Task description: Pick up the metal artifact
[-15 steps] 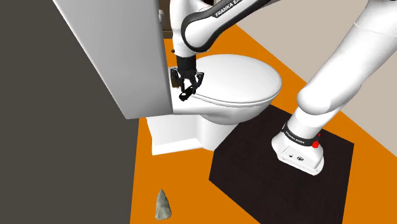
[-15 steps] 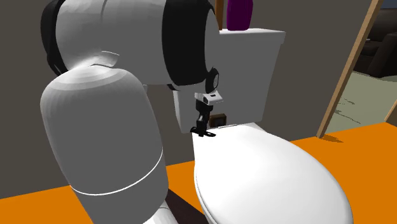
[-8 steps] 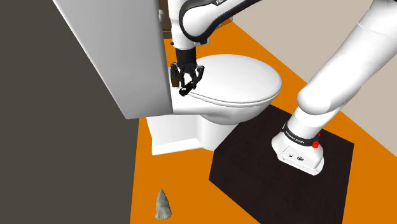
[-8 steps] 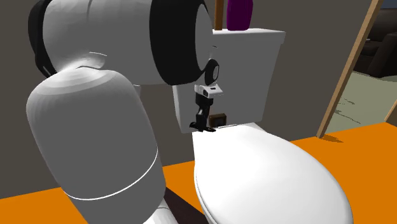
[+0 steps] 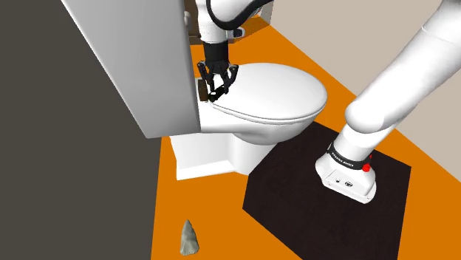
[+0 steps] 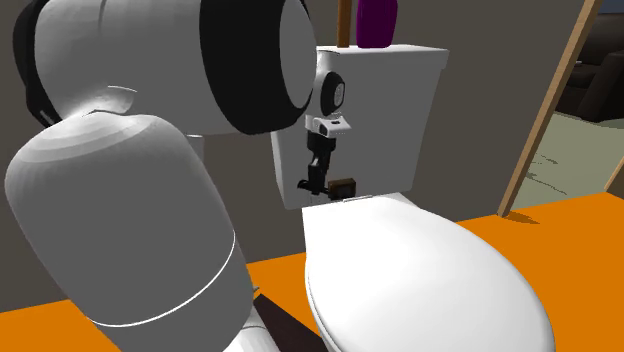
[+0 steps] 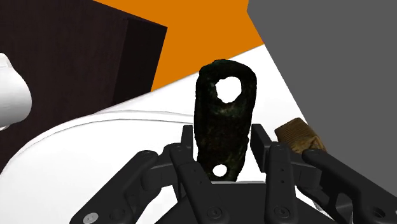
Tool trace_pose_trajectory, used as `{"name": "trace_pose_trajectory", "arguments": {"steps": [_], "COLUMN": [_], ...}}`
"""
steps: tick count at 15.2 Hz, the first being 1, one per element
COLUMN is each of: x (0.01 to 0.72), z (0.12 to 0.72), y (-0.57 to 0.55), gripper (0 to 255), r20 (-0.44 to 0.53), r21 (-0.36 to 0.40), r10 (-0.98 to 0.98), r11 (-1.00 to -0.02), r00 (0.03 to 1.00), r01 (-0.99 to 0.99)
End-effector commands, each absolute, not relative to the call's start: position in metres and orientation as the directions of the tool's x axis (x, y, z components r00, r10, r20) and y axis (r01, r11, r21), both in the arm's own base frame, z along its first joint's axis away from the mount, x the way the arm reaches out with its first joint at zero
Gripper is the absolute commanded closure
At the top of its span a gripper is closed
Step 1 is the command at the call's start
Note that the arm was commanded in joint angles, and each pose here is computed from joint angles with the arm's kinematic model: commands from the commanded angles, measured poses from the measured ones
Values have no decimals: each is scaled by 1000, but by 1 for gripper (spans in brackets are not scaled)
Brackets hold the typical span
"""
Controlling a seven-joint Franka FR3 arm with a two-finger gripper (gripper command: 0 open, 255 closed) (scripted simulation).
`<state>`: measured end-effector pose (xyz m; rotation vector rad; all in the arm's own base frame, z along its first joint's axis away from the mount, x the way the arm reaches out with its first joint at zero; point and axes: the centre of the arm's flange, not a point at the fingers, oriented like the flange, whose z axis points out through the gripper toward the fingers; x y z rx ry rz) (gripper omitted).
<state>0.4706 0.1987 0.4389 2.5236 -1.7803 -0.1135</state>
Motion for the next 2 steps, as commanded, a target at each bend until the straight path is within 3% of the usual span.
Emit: {"name": "trace_pose_trajectory", "arguments": {"steps": [1, 2], "x": [471, 471], "z": [445, 445], "y": [198, 198], "gripper": [255, 255], "r20": [-31, -31], "r21": [84, 84], "r10": [-942, -942], "r11": [-336, -336], "r00": [334, 334], "r01": [-938, -938]}}
